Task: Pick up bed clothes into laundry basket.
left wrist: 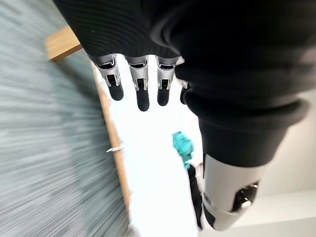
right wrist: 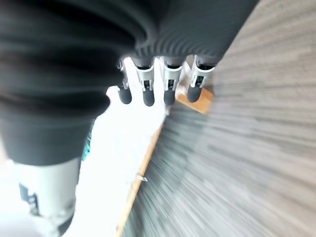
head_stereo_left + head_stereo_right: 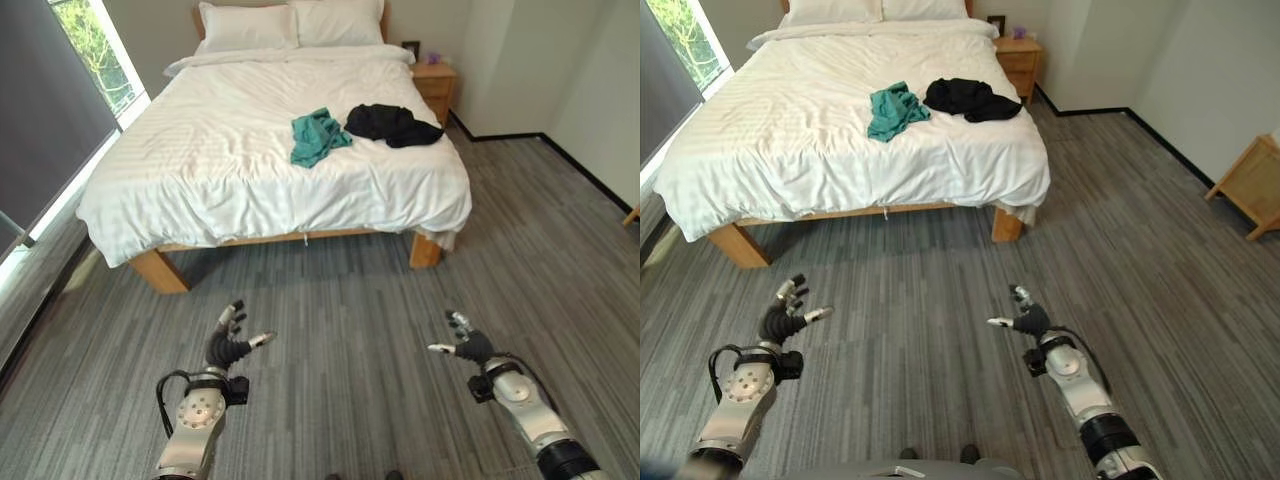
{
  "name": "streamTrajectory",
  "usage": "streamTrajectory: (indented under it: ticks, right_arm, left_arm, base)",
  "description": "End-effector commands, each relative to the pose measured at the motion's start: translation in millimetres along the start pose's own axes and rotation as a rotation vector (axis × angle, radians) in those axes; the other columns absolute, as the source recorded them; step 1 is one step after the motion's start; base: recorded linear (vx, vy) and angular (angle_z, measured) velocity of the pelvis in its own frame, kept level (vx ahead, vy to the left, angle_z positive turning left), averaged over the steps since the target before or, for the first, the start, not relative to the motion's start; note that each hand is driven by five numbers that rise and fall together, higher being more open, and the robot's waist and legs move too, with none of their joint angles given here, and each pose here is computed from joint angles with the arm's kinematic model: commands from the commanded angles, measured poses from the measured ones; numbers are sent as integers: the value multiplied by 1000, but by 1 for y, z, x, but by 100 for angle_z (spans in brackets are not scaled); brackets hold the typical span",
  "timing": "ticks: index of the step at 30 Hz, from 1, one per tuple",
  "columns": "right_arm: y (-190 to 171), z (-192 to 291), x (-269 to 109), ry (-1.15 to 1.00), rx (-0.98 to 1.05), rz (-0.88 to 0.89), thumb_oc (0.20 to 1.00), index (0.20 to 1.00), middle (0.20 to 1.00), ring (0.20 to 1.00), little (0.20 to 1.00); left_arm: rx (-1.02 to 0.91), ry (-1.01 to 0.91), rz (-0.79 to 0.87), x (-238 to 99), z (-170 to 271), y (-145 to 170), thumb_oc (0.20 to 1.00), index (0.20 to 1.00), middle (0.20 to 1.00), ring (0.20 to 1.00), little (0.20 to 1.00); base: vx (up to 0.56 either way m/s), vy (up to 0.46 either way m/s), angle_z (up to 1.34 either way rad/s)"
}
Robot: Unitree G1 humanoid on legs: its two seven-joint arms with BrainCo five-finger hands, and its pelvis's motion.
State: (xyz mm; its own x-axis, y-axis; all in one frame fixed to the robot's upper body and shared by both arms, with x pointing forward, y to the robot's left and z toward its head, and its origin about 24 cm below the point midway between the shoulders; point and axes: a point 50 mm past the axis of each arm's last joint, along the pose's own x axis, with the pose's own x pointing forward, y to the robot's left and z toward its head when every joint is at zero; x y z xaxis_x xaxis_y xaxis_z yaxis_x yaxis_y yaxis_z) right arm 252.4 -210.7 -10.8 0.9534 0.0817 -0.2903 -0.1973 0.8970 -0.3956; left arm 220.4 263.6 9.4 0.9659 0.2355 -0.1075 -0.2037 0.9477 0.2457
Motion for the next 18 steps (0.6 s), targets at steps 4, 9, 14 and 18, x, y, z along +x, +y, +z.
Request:
streamTrajectory:
  ticks: [4, 9, 14, 18]
  right_arm:
    - [-21, 48, -4, -253, 11, -98, 1000, 1000, 1000, 1000, 1000]
    - [-18, 60, -8, -309, -14, -100, 1000, 1000, 1000, 1000, 1000]
    - [-9, 59, -3, -299, 19, -100, 1000, 1000, 1000, 1000, 1000]
    - [-4, 59, 2, -286, -5, -72, 1000, 1000, 1000, 1000, 1000]
  left_arm:
    - [5, -196, -40, 13, 41, 3, 1000, 1000, 1000, 1000, 1000]
    - [-28, -162, -59, 7, 34, -4, 1000, 1000, 1000, 1000, 1000]
    - [-60, -146, -35, 6, 30, -15, 1000, 1000, 1000, 1000, 1000]
    - [-42, -139, -34, 2, 27, -13, 1000, 1000, 1000, 1000, 1000]
  base:
    - [41, -20, 6]
    - [24, -53, 5]
    - [106, -106, -9]
    - [536, 240, -30]
